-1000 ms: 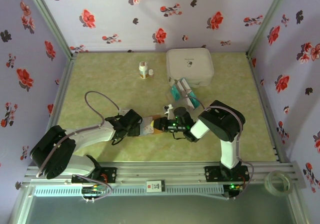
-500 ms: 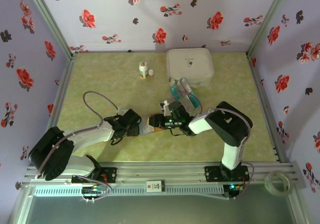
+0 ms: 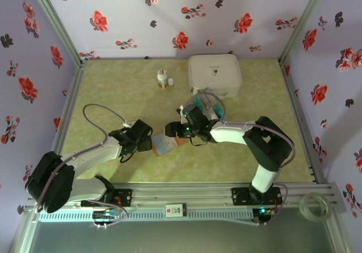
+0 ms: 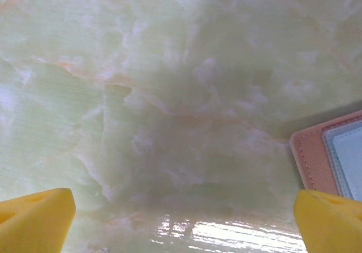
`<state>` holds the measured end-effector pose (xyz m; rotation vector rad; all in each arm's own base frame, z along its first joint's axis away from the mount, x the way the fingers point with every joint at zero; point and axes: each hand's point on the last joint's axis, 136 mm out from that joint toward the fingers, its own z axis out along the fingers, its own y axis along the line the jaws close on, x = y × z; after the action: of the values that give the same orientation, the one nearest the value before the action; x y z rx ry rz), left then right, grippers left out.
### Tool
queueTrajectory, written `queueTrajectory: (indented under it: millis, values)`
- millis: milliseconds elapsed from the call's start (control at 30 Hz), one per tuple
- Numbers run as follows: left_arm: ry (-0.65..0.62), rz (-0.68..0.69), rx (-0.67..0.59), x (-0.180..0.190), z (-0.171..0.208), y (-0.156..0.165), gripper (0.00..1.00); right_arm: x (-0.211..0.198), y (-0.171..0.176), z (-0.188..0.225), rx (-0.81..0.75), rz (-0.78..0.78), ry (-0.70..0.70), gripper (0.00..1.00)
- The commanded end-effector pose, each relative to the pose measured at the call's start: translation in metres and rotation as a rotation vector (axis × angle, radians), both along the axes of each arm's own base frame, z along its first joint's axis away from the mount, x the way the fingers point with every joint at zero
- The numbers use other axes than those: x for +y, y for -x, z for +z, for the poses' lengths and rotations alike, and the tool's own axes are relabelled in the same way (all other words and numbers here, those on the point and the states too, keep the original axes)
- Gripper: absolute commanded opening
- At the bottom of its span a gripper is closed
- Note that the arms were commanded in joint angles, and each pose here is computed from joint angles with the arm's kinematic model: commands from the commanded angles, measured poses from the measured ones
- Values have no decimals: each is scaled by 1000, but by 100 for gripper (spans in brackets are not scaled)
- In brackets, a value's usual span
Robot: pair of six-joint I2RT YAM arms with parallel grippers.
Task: Put the credit cards into the card holder
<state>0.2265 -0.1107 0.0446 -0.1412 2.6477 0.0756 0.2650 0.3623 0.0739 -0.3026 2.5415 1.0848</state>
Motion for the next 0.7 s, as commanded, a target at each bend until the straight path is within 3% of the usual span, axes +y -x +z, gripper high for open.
queueTrajectory:
  millis: [0, 67, 233, 300, 667]
  values:
    - [-10, 6, 26, 7, 1, 8, 100, -16, -5, 1, -50, -1, 149, 57]
    - [-14, 11, 36, 9, -1, 11, 100, -22, -7, -3, -52, 7, 216, 52]
    - [-26, 22, 65, 12, -7, 16, 100, -28, -8, -19, -48, 39, 323, 20]
    - [-37, 20, 79, 12, -9, 17, 100, -27, -7, -24, -44, 53, 343, 13]
    - [-88, -15, 130, 2, -22, 11, 100, -20, -5, -42, -30, 98, 392, 7]
